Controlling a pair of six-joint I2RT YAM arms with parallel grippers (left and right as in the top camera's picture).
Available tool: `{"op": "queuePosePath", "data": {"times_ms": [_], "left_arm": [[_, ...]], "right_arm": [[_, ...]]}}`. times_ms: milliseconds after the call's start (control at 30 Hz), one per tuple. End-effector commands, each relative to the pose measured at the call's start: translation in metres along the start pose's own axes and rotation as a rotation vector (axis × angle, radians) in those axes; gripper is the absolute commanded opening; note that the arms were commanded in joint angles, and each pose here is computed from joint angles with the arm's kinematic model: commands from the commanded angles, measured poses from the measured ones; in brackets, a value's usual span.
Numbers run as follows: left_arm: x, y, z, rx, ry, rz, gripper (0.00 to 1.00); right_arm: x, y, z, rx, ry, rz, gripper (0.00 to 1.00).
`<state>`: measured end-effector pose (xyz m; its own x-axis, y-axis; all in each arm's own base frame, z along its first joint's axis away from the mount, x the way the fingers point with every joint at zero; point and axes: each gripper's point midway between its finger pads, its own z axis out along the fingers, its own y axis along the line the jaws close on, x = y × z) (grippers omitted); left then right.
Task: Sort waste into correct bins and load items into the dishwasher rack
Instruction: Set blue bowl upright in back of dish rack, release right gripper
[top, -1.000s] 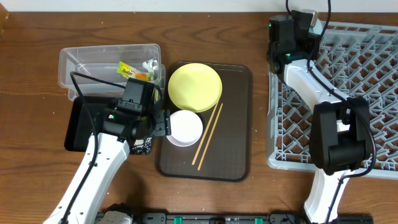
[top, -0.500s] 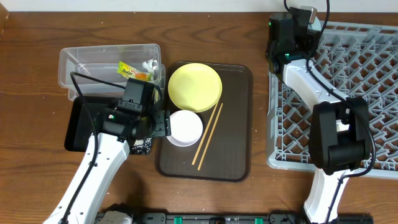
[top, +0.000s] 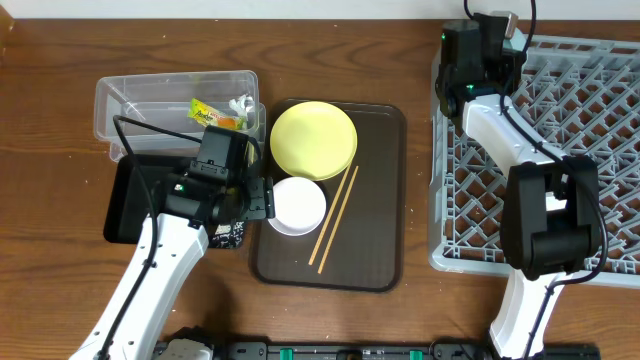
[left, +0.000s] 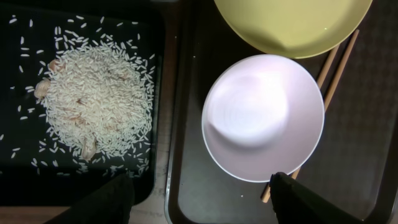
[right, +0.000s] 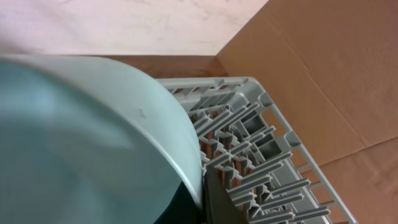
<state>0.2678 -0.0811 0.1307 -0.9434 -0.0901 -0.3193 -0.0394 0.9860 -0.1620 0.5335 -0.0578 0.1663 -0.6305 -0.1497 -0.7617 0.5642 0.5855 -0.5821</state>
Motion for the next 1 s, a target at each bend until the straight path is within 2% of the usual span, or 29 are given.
{"op": "queuePosePath", "data": {"times_ms": [0, 367, 533, 800, 900, 967], "left_arm": [[-0.002, 0.001, -0.003, -0.006, -0.010, -0.004, 0.73], [-0.002, 0.001, -0.003, -0.006, -0.010, -0.004, 0.73], [-0.003, 0.001, -0.002, -0.006, -0.010, -0.005, 0.73], [-0.003, 0.001, -0.003, -0.006, -0.010, -0.005, 0.73], [-0.003, 0.001, -0.003, -0.006, -0.010, -0.004, 0.73], [-0.002, 0.001, -0.003, -0.006, -0.010, -0.005, 0.73]], "right_arm": [[0.008, -0.002, -0.003, 0.017, 0.020, 0.002, 0.01], [0.026, 0.015, -0.027, -0.025, 0.061, -0.111, 0.01], [0.044, 0.004, -0.037, -0.028, 0.130, -0.081, 0.01], [0.069, 0.005, -0.071, -0.278, 0.322, -0.008, 0.02], [0.073, 0.010, -0.086, -0.388, 0.374, -0.005, 0.20], [0.076, 0.011, -0.091, -0.422, 0.396, -0.009, 0.24]]}}
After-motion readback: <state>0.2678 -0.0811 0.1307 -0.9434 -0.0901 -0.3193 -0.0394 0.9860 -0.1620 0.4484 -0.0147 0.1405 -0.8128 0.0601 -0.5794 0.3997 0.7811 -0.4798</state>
